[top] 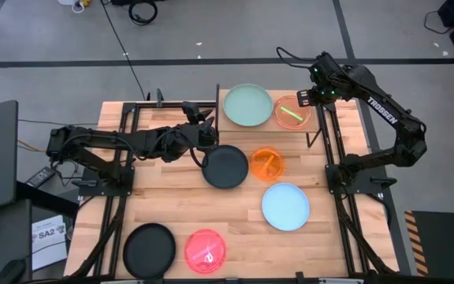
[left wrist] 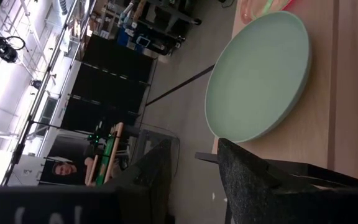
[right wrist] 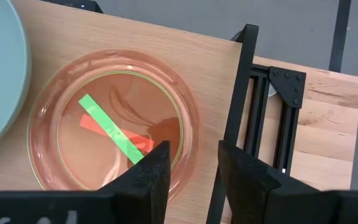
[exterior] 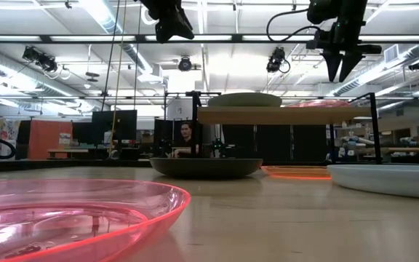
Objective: Place and stack plates onto a shelf
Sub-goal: Stack the top black plate on top of the blue plate on the shelf
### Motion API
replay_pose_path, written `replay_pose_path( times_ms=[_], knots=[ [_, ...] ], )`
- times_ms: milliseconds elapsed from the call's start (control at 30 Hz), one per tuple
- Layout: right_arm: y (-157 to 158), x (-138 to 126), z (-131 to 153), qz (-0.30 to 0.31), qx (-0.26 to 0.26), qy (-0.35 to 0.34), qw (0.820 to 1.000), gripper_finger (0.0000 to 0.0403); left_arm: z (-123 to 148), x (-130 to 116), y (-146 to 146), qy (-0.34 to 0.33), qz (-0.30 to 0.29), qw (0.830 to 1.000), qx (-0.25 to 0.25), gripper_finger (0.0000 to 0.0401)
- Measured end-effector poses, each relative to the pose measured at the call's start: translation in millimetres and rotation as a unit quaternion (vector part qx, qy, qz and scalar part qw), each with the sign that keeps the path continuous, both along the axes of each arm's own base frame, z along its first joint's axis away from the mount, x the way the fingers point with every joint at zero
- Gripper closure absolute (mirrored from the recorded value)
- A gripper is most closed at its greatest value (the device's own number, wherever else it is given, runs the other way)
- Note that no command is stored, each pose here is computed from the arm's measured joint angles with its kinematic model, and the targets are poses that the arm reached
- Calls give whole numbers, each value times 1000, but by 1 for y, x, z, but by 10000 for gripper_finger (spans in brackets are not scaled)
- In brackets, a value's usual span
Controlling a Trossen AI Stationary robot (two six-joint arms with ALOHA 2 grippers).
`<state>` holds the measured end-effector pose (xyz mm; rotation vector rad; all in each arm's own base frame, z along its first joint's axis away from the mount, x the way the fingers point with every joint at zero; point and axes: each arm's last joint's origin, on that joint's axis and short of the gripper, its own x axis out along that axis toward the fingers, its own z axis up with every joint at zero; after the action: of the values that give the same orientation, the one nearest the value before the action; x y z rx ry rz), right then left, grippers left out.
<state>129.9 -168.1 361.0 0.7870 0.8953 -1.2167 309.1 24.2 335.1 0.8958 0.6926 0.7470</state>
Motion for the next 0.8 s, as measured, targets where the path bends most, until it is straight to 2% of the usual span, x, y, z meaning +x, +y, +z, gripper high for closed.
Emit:
replay_pose_path(
  times_ms=[200,367,467,633,800],
  knots=[
    [0,0,0,0,0,0,1000,260,0,0,0,-11,3,1000,-8,264],
    [0,0,0,0,0,0,1000,261,-5,-2,0,-39,18,998,-47,264],
    [0,0,0,0,0,0,1000,261,-11,-4,-1,-33,19,996,-76,264],
    [0,0,0,0,0,0,1000,261,-21,-7,-4,-10,-20,988,-151,264],
    [0,0,0,0,0,0,1000,261,-28,-8,-8,14,-81,972,-221,264]
  ],
)
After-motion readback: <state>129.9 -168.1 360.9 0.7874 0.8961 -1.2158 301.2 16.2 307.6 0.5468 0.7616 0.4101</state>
